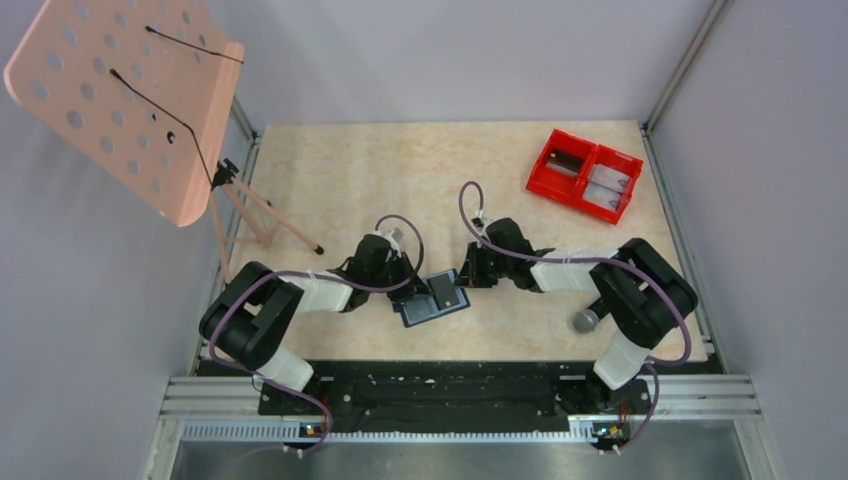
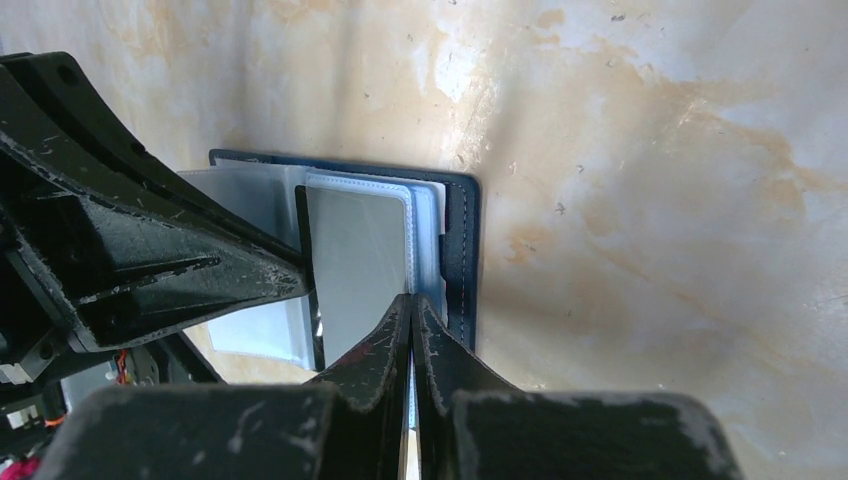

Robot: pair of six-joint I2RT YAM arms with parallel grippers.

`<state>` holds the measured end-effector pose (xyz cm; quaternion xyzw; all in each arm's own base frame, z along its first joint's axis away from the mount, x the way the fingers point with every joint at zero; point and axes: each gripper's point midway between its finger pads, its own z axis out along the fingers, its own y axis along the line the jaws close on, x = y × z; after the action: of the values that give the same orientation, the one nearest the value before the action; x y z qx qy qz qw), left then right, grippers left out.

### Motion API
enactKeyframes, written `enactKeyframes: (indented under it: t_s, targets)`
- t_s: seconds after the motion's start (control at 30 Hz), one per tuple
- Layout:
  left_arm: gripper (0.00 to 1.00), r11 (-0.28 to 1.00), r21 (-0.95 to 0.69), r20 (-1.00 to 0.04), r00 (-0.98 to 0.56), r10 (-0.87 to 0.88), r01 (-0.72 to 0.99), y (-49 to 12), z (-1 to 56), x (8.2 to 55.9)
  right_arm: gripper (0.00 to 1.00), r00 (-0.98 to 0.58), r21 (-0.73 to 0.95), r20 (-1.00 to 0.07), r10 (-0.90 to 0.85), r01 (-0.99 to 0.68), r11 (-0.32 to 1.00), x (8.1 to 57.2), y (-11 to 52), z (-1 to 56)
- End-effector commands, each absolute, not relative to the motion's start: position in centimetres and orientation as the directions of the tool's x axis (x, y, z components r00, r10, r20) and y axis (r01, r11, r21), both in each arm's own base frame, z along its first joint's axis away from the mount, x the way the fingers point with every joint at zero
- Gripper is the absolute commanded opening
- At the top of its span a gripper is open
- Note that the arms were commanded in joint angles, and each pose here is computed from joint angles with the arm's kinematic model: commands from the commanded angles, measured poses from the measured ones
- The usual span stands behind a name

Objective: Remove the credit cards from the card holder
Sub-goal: Remove the credit card from the card holder.

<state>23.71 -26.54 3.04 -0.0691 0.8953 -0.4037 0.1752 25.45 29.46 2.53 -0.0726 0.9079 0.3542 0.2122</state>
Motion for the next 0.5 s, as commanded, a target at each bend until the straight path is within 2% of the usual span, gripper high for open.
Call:
enactKeyframes:
  t_s: [0.0,0.47]
  targets:
    - [0.00,0.574,-0.815,-0.283,-0.919,-0.274,0.080,-28.2,5.4,24.2,0.00,-0.919,0.606,-0.394,-0.001,-0.261,0.751,24.1,28.9,0.9]
    - [0.00,0.644,-0.765,-0.294,-0.901,-0.320,0.022,-24.7,3.8,24.0,0.00,-0.914,0.602,-0.395,0.087,-0.186,0.776,24.8,26.4,0.9]
